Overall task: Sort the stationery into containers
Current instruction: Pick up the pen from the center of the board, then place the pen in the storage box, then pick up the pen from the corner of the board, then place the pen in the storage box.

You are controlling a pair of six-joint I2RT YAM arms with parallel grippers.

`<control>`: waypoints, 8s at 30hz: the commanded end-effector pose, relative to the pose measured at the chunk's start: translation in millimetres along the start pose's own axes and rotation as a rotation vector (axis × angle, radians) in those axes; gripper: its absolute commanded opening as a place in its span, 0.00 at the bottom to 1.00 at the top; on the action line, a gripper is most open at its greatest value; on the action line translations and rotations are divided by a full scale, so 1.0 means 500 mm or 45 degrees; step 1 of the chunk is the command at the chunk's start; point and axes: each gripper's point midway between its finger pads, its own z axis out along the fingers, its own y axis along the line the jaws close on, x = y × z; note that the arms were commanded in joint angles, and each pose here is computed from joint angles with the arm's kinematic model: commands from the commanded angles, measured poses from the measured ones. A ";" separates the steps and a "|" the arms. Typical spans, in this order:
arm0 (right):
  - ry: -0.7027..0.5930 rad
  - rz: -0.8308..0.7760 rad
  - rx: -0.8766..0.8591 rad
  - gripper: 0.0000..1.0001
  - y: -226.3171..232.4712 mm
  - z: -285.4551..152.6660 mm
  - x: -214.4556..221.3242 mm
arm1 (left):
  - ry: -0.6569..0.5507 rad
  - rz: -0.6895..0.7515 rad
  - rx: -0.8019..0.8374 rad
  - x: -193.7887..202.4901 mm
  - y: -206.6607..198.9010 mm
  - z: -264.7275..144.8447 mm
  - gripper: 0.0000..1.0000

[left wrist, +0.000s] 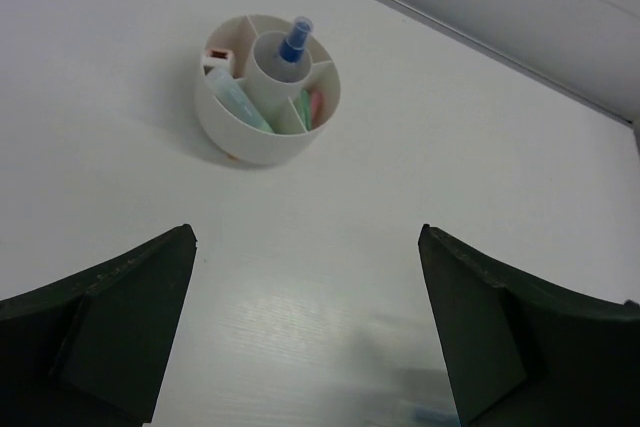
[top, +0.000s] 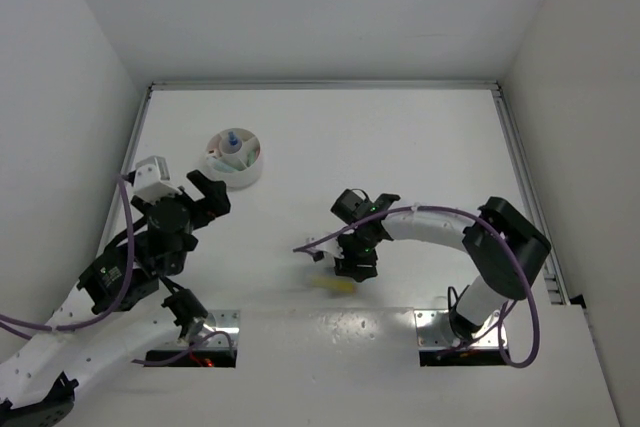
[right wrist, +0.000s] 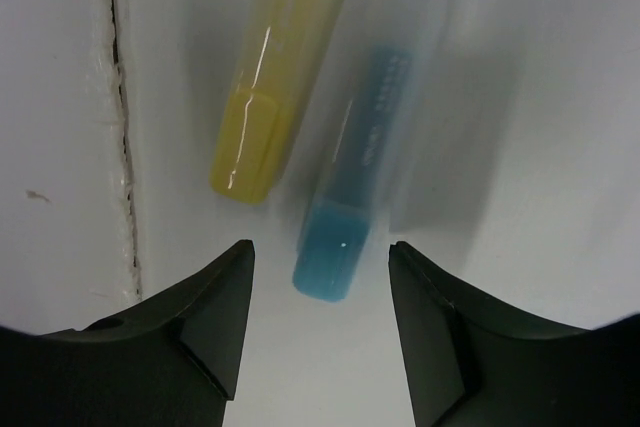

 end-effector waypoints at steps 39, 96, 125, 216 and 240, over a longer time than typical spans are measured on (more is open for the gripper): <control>-0.516 0.072 0.664 0.00 -0.289 -0.127 -0.424 | -0.246 0.001 -0.025 -0.067 0.057 -0.024 1.00; -1.044 0.165 0.792 0.00 -0.571 -0.073 -0.667 | -0.373 -0.165 -0.129 -0.104 0.131 -0.061 1.00; -0.992 0.150 0.800 0.45 -0.567 -0.057 -0.644 | -0.379 -0.186 -0.123 -0.106 0.132 -0.064 1.00; -0.730 0.143 1.123 0.00 -0.358 -0.205 -0.606 | -0.307 -0.024 -0.219 -0.083 0.095 0.039 0.94; -1.336 0.280 0.890 0.00 -0.544 -0.302 -0.792 | -0.420 -0.129 -0.250 -0.114 0.126 0.001 0.94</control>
